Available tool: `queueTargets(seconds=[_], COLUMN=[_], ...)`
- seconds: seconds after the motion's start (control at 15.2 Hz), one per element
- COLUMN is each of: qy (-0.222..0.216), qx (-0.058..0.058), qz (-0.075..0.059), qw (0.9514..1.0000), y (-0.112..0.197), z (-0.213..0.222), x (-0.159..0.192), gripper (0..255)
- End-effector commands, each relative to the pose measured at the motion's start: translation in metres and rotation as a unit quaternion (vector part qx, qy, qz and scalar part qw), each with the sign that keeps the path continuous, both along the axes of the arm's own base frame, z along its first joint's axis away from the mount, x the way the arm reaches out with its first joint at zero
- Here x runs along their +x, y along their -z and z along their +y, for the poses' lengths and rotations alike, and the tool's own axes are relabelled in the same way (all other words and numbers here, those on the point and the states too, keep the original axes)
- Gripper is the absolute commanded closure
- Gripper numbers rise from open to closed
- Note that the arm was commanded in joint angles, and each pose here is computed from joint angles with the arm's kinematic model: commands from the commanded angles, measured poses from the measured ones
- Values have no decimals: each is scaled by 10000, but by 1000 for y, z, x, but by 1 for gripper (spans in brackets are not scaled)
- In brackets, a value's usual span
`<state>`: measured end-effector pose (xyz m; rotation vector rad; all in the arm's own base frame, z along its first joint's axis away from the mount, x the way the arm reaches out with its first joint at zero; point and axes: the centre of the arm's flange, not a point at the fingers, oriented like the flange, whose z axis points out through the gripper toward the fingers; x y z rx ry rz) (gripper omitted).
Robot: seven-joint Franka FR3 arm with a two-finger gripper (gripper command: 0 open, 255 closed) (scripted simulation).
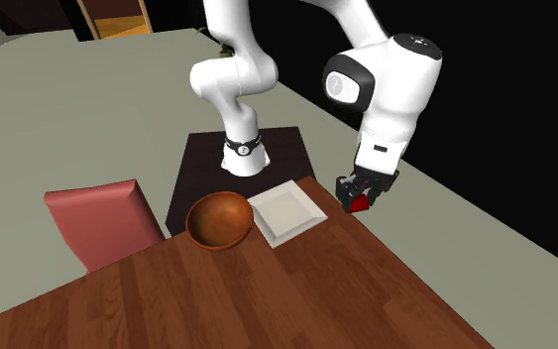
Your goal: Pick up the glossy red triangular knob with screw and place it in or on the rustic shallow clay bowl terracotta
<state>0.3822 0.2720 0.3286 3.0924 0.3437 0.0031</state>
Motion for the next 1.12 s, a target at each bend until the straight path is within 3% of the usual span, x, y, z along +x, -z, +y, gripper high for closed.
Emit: queueTargets(seconds=[0.0, 0.26, 1.06], qy=[0, 0, 0], qx=[-1, -1, -1], qz=[3, 3, 3], qw=[10000, 10000, 10000], y=[-11, -29, -27], z=[-2, -2, -158], x=[0, 0, -28], gripper=[255, 255, 255])
